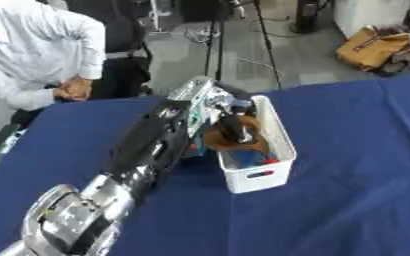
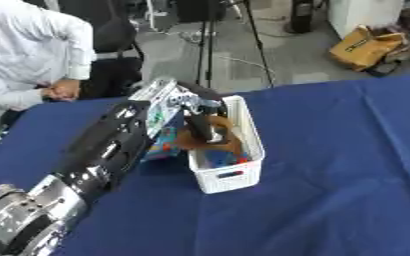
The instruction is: Pick up objects on the table and place them in the box.
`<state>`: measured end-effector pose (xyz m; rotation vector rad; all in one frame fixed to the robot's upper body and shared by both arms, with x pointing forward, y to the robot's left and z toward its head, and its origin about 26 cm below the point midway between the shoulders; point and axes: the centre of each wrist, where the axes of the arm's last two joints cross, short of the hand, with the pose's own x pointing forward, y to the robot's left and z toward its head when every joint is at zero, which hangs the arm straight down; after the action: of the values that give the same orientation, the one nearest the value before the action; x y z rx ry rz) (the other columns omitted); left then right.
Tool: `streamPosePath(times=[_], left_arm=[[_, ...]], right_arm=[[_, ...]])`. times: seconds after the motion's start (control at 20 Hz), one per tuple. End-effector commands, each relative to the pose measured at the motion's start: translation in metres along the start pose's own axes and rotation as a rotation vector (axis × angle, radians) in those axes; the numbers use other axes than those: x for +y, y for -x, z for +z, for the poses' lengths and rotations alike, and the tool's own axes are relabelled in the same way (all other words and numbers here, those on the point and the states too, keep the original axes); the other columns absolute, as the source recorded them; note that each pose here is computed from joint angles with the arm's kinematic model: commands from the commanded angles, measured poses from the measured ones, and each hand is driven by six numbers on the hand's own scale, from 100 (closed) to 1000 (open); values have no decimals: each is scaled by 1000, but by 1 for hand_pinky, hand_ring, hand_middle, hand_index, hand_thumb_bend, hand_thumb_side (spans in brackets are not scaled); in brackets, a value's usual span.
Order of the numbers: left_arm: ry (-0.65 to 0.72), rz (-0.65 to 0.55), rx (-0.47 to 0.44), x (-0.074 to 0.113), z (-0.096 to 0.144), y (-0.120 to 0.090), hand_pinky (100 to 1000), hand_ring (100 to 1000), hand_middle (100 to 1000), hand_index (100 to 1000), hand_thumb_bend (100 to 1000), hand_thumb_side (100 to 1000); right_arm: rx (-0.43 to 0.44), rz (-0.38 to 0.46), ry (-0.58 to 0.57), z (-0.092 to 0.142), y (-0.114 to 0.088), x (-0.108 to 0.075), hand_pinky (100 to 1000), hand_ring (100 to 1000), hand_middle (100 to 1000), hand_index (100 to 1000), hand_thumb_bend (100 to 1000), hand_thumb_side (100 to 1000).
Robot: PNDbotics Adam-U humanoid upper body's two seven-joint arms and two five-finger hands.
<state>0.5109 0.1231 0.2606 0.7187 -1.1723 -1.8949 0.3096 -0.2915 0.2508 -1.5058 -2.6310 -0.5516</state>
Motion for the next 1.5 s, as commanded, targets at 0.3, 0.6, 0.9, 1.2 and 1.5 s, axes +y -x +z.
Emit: streamPosePath(times=[0.3,0.6,0.9,1.2,1.5], left_arm=[[-111,-21,9,24,14,3,604,761,818,871,100,463],[-160,-41,12,25,14,1,694,824,870,920,100,459],[-136,-63,22,21,11,0,957,969,951,1000,121,525],[-69,-69,-17,19,9,0,1000,1000,977,1000,191,661],[11,-56,-36,22,10,1,1000,1000,995,1000,222,737]], right_arm=[[-12,-29,17,-6,-6,0,752,709,609,577,100,551],[-9,-33,17,-5,-6,1,751,709,609,576,100,548],[-10,-37,18,-5,-7,1,750,708,608,575,100,547],[-8,-39,18,-5,-7,1,749,708,607,574,100,546],[-6,-42,17,-5,-8,2,748,708,606,572,100,538]])
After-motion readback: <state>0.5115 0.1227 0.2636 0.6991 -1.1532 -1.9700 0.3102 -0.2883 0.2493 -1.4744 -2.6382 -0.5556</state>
